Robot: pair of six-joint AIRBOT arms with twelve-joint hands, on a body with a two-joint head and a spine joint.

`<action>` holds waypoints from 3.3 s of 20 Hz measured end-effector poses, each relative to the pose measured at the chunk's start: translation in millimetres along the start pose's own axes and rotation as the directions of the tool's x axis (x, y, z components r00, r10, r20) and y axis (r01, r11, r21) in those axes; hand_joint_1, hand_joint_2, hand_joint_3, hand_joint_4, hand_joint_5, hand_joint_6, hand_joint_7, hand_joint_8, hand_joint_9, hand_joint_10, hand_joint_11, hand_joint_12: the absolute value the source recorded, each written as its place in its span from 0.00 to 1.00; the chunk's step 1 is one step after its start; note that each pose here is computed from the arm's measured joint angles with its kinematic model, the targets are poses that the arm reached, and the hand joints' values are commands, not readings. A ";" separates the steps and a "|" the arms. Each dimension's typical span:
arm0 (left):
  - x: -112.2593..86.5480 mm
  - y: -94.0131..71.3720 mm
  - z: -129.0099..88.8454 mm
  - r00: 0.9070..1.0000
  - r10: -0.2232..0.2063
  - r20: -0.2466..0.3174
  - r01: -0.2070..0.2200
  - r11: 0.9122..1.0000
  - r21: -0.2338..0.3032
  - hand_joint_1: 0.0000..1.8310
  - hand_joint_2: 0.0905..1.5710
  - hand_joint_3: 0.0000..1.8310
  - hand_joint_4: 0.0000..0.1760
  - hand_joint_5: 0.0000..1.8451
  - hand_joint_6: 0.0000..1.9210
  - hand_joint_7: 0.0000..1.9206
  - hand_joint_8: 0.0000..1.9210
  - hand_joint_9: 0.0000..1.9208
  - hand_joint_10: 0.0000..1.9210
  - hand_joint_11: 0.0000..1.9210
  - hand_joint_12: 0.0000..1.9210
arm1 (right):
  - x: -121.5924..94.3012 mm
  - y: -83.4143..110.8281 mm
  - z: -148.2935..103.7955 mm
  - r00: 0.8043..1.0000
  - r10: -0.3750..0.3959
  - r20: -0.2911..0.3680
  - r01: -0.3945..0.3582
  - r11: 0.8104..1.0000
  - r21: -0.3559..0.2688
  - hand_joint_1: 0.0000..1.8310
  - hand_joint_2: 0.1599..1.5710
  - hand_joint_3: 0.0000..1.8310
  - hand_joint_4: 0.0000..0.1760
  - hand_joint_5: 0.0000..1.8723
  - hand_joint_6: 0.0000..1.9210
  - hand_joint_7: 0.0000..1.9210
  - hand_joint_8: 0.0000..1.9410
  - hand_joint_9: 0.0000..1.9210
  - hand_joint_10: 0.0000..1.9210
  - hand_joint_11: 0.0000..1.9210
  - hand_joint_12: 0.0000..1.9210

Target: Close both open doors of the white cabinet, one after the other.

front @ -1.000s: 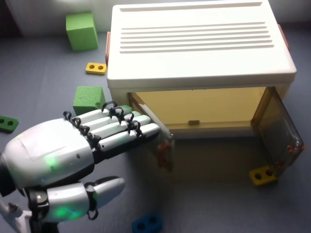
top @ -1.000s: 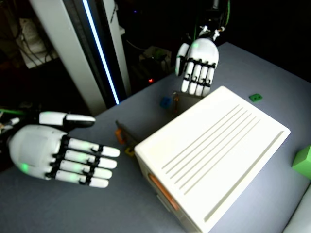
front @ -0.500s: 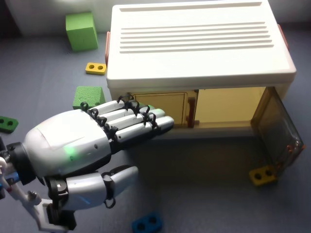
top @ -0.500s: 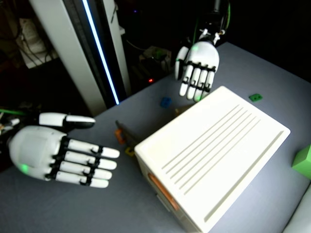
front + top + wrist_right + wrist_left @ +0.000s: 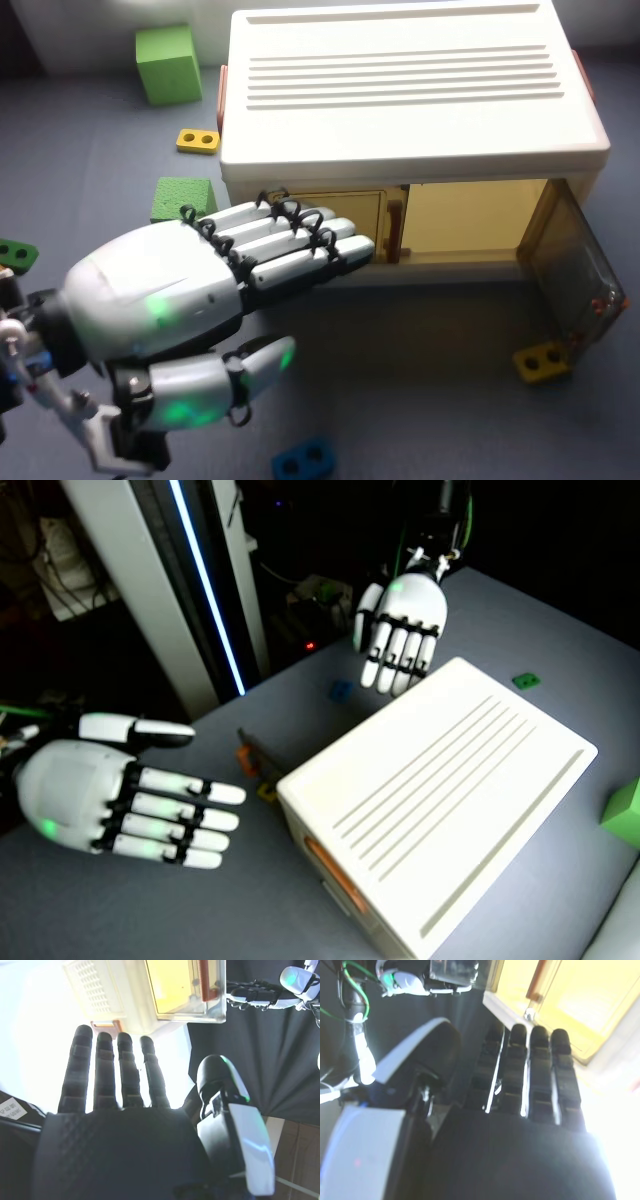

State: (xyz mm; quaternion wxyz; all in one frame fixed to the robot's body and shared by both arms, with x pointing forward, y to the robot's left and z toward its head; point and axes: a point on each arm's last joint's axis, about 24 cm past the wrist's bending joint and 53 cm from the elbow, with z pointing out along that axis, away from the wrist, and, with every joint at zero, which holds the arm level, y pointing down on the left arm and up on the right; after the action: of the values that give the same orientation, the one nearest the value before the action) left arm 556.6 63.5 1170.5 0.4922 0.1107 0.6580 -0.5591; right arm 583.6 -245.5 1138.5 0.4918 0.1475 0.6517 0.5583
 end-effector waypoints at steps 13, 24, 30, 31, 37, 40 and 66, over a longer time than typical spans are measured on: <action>-11.3 37.9 -61.2 0.993 -0.038 0.114 0.062 0.974 -0.217 0.00 1.00 0.15 0.00 0.03 0.00 0.01 0.00 0.03 0.00 0.00 0.18 | 35.3 4.0 0.8 0.991 -0.004 -0.136 0.003 1.000 -0.007 0.00 0.84 0.00 0.16 0.04 0.00 0.00 0.00 0.00 0.00 0.01 0.00; -28.9 56.3 -100.8 0.975 0.004 0.223 0.072 0.941 -0.330 0.00 1.00 0.11 0.00 0.01 0.00 0.00 0.00 0.01 0.00 0.00 0.17 | 57.3 12.5 10.7 0.975 -0.023 -0.220 0.016 0.999 -0.034 0.00 0.87 0.01 0.00 0.02 0.00 0.00 0.00 0.00 0.00 0.00 0.00; -36.8 58.5 -109.0 0.967 0.022 0.253 0.070 0.936 -0.346 0.00 1.00 0.11 0.00 0.04 0.00 0.02 0.00 0.04 0.00 0.00 0.25 | 68.1 23.6 19.4 0.967 -0.035 -0.251 0.017 0.997 -0.076 0.00 0.90 0.01 0.00 0.03 0.00 0.00 0.00 0.00 0.00 0.00 0.00; -36.8 58.3 -108.9 0.967 0.021 0.253 0.070 0.936 -0.345 0.00 1.00 0.11 0.00 0.04 0.00 0.02 0.00 0.04 0.00 0.00 0.25 | 69.4 24.7 20.0 0.966 -0.038 -0.256 0.018 0.997 -0.081 0.00 0.90 0.01 0.00 0.03 0.00 0.00 0.00 0.00 0.00 0.00 0.00; -34.7 58.0 -109.9 0.968 0.016 0.252 0.075 0.934 -0.348 0.00 1.00 0.10 0.00 0.05 0.00 0.05 0.00 0.07 0.00 0.00 0.32 | 79.2 32.4 27.4 0.962 -0.036 -0.271 0.005 0.993 -0.115 0.00 0.91 0.01 0.00 0.01 0.00 0.00 0.00 0.00 0.00 0.00 0.00; -35.0 57.9 -109.9 0.967 0.016 0.253 0.075 0.934 -0.348 0.00 1.00 0.10 0.00 0.04 0.00 0.04 0.00 0.06 0.00 0.00 0.30 | 85.9 33.7 29.0 0.957 -0.038 -0.287 0.001 0.992 -0.125 0.00 0.91 0.01 0.00 0.02 0.00 0.00 0.00 0.00 0.00 0.00 0.00; -37.9 59.9 -114.4 0.959 0.003 0.282 0.101 0.931 -0.352 0.00 1.00 0.05 0.00 0.03 0.00 0.01 0.00 0.02 0.00 0.00 0.16 | 79.0 36.4 44.6 0.959 -0.029 -0.283 -0.011 0.991 -0.137 0.00 0.92 0.00 0.00 0.01 0.00 0.00 0.00 0.00 0.00 0.00 0.00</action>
State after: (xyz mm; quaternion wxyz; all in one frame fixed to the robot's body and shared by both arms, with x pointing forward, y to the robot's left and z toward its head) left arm 556.9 196.5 1149.7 0.5774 -0.0781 0.6766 -0.4502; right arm 569.2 -148.8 1137.4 0.4045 0.0286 0.6764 0.6149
